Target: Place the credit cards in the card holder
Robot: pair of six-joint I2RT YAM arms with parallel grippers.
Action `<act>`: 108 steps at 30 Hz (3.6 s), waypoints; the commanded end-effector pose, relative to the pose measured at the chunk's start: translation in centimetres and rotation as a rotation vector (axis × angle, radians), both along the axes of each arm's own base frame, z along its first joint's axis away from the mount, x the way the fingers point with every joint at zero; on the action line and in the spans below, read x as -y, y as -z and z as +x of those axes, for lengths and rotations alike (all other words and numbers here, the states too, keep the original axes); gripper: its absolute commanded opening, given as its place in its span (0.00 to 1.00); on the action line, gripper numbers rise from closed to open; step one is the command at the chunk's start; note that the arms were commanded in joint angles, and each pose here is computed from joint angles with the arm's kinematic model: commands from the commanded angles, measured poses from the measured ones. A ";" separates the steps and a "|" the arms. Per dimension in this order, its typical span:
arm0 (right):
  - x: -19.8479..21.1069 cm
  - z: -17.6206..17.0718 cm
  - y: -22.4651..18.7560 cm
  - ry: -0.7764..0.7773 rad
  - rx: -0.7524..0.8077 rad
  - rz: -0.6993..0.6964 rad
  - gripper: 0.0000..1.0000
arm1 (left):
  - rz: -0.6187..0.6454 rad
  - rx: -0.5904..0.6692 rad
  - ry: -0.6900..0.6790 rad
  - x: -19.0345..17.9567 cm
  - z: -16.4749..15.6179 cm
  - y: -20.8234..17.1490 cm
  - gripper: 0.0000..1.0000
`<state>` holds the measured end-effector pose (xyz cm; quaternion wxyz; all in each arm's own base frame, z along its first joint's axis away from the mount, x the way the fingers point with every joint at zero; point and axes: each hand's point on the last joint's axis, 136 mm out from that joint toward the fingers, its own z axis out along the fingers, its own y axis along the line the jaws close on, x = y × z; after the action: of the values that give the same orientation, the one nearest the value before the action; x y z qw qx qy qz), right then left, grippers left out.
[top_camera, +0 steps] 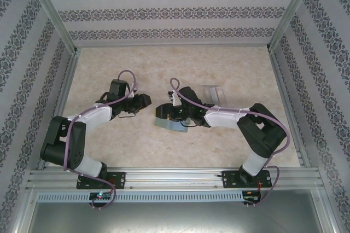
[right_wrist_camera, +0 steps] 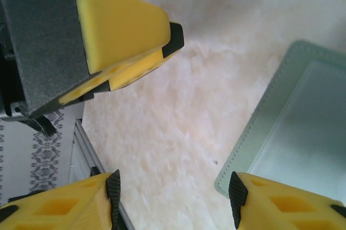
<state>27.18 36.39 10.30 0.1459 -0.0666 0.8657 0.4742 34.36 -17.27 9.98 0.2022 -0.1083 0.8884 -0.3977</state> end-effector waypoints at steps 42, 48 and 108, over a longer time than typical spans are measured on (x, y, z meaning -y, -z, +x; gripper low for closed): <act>27.9 9.6 -0.7 0.206 0.254 -1.201 0.79 | 0.317 0.109 0.195 5.0 -2.2 -0.1 0.47; 28.7 10.1 0.9 0.220 0.199 -1.188 0.79 | 0.370 0.131 0.181 3.7 -2.7 -0.2 0.47; 30.1 11.6 -1.3 0.329 0.244 -1.235 0.10 | 0.409 0.126 0.172 3.3 -2.2 -0.9 0.47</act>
<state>38.72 5.59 10.49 0.2391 -0.0618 0.9559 -0.1588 31.80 -20.62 9.91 0.2334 0.0259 0.9432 -0.2348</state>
